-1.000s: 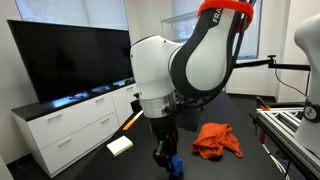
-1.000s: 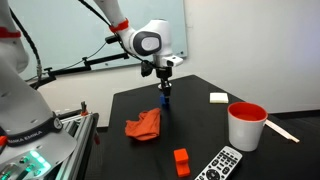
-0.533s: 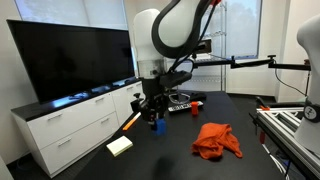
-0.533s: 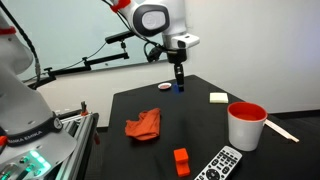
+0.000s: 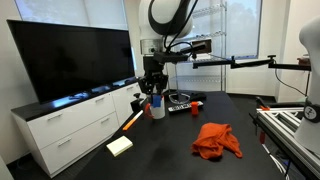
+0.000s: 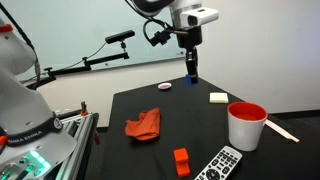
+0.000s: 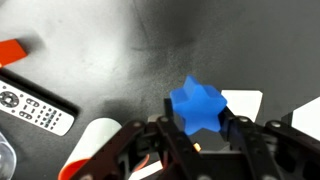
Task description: Put the blue object into the mug
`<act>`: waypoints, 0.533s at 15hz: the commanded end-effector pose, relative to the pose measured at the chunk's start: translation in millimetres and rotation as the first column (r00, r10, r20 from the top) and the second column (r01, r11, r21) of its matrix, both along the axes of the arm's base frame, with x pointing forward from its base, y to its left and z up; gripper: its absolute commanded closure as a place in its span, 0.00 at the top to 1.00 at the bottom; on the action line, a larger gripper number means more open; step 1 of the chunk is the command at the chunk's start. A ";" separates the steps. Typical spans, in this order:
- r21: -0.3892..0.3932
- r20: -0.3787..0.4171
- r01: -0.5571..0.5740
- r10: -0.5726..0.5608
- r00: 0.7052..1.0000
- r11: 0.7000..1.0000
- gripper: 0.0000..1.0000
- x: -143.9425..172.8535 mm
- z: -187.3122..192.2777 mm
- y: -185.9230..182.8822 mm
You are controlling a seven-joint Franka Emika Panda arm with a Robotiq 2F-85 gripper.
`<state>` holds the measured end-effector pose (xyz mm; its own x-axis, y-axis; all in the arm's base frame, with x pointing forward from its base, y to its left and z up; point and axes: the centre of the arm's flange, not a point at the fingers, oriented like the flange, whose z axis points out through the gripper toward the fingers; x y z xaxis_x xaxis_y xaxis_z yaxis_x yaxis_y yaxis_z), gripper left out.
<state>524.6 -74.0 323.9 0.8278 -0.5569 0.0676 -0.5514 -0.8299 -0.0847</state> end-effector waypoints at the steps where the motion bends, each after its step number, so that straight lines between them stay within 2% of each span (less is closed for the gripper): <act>1: 0.022 -0.023 0.135 -0.134 0.991 0.991 0.19 7.1 23.0 -32.6; 6: 0.034 -0.074 0.297 -0.294 0.953 0.954 0.19 12.2 35.8 -105.3; 8: 0.036 -0.095 0.333 -0.329 0.940 0.942 0.19 17.0 34.5 -122.3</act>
